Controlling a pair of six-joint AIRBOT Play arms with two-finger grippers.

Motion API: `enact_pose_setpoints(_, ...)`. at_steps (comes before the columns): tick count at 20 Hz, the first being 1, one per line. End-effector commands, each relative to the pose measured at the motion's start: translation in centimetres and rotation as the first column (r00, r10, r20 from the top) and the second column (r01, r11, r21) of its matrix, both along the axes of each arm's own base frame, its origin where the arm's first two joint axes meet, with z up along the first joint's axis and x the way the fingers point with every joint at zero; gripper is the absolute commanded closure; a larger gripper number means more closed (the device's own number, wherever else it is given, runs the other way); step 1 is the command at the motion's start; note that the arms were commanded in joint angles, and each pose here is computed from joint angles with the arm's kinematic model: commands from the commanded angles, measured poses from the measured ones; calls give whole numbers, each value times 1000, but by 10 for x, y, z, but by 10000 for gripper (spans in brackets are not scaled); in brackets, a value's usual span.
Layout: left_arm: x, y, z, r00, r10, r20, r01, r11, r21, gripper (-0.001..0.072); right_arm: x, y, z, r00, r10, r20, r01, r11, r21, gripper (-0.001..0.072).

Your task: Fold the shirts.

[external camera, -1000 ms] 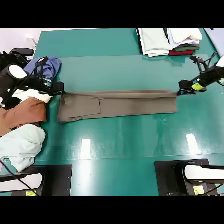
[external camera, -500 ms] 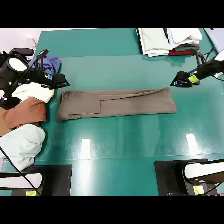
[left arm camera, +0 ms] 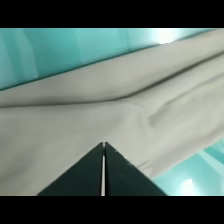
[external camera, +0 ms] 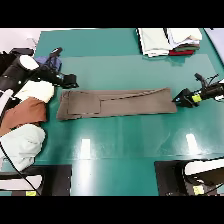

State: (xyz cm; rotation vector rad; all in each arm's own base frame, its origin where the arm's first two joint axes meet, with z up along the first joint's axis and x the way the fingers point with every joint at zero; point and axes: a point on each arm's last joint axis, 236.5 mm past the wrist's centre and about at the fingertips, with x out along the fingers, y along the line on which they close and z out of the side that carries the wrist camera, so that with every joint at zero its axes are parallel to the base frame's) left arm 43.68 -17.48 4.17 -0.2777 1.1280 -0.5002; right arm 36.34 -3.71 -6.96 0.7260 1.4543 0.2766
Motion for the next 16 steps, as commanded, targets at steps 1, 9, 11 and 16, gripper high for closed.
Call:
enact_pose_setpoints(1, -7, -48, 3, 998, -51, 37, 52, 999, -16, 684, 10, 32, -19, 1000, 6, 8, -7, 997, 76, 231)
enact_pose_setpoints(9, -12, -144, -46, 993, -114, 22, 115, 993, -39, 685, 55, 75, 76, 949, 174, 265, -179, 984, -3, 700)
enact_pose_setpoints(11, -13, -170, -65, 987, -164, -6, 163, 986, -31, 685, 65, 96, 126, 915, 203, 349, -202, 979, -40, 700)
enact_pose_setpoints(16, -12, -197, -103, 979, -193, -71, 192, 981, -27, 685, 68, 174, 228, 787, 315, 531, -311, 945, -101, 700)
